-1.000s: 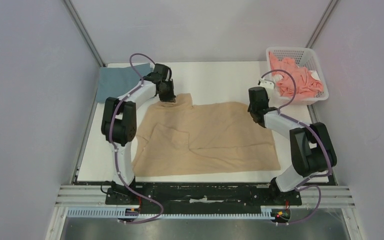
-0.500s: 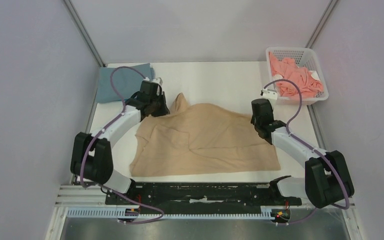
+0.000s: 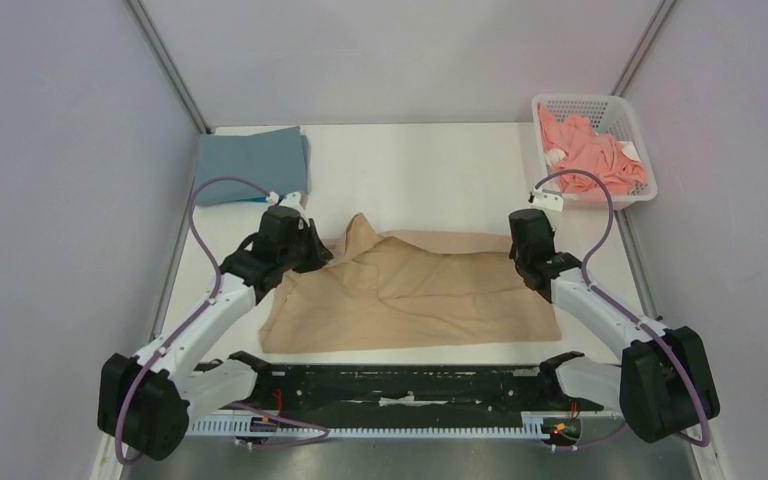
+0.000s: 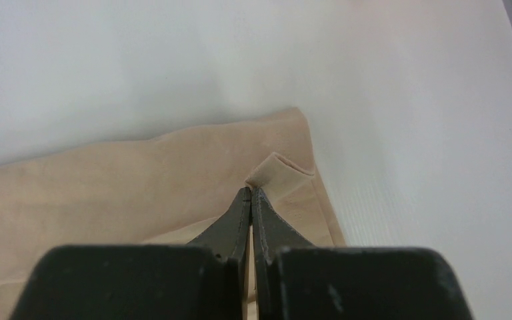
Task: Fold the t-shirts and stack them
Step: Fold the other side of the tshirt into a rectangle
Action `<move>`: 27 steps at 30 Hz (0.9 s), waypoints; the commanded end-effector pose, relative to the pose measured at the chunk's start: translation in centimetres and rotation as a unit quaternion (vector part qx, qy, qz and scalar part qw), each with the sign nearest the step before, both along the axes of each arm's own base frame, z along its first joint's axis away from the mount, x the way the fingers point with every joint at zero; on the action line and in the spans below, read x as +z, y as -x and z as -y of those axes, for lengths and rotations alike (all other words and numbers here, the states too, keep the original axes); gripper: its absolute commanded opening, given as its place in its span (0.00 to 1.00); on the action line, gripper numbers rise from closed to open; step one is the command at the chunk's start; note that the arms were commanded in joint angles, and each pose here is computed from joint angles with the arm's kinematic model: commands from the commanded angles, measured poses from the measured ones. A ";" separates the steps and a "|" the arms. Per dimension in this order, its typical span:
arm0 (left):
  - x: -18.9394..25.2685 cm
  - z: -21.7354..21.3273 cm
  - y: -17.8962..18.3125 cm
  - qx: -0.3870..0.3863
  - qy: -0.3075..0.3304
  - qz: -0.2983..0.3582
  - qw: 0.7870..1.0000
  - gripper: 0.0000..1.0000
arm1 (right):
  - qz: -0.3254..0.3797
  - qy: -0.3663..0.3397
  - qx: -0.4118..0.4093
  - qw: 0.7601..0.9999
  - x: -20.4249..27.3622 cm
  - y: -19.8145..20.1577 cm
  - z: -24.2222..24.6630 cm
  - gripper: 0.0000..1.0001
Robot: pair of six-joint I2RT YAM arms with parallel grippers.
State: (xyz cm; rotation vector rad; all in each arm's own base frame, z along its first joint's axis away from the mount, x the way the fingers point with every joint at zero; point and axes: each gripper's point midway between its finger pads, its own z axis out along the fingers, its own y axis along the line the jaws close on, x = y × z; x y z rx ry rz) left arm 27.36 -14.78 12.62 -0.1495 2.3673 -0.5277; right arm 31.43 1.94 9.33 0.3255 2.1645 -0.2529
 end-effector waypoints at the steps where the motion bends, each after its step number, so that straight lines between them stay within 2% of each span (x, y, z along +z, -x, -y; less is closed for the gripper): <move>1: 0.8 -0.9 1.4 0.043 0.021 0.006 0.999 0.02 | 0.007 0.006 -0.012 1.000 0.3 0.8 0.7 0.00; 6: 0.3 -1.7 3.6 0.056 0.035 0.000 0.998 0.02 | 0.005 0.021 -0.016 1.000 0.5 1.2 1.3 0.00; 13: 2.0 -2.9 5.1 0.086 0.053 0.020 0.995 0.02 | -0.005 0.025 -0.017 1.000 0.4 1.1 1.4 0.00; 27: 0.6 -3.5 8.6 0.111 0.077 -0.035 0.990 0.02 | -0.021 0.032 -0.003 0.999 1.1 1.4 1.4 0.01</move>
